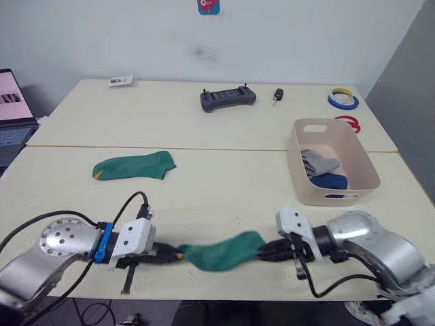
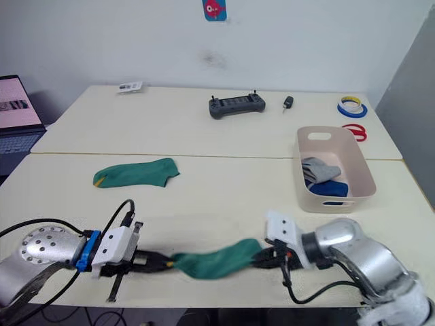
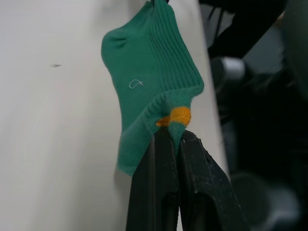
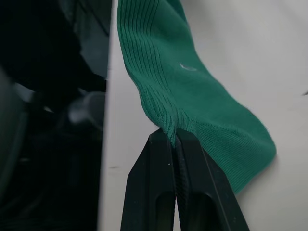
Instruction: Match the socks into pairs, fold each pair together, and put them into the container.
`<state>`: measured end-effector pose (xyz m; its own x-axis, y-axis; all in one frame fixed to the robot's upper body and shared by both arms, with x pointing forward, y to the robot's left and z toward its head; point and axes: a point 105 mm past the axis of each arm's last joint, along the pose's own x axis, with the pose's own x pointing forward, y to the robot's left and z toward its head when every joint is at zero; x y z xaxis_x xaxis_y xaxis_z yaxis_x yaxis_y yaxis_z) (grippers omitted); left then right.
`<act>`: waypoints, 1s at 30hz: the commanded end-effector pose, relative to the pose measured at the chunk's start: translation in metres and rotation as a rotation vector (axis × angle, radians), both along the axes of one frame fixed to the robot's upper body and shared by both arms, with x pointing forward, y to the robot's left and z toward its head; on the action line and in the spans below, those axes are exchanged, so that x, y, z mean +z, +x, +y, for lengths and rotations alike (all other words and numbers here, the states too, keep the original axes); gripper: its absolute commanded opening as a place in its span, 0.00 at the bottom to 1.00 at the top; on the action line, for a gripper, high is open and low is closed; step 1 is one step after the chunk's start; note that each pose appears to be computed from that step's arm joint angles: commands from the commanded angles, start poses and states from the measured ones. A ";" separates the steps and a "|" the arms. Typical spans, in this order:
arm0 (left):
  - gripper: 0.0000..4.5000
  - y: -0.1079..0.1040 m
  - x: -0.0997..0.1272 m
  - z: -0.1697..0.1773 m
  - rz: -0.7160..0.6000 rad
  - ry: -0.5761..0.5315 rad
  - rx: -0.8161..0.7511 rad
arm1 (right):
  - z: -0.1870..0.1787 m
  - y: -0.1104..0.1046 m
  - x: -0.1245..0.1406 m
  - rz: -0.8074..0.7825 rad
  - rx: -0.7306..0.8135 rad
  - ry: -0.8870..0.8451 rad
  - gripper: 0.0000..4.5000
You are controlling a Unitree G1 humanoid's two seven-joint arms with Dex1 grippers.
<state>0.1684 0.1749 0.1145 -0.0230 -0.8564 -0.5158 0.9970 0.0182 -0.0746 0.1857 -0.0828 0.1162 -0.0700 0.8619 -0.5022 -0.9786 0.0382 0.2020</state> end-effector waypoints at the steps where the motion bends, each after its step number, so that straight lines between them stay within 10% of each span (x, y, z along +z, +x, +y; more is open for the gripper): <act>1: 0.00 -0.015 0.002 0.001 0.162 -0.031 0.039 | 0.001 -0.018 0.008 0.098 0.034 0.004 0.00; 21: 0.00 0.078 -0.025 0.025 0.306 -0.179 0.662 | 0.013 0.104 -0.012 0.110 -0.455 -0.043 0.00; 30: 0.00 0.085 -0.019 0.017 0.270 -0.170 0.624 | -0.023 0.115 0.017 -0.048 -0.482 0.023 0.60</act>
<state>0.2507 0.1949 0.0870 0.3943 -0.8122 -0.4300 0.7213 0.5634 -0.4028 0.3027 -0.1062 0.1130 0.3591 0.7603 -0.5412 -0.8305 0.5249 0.1864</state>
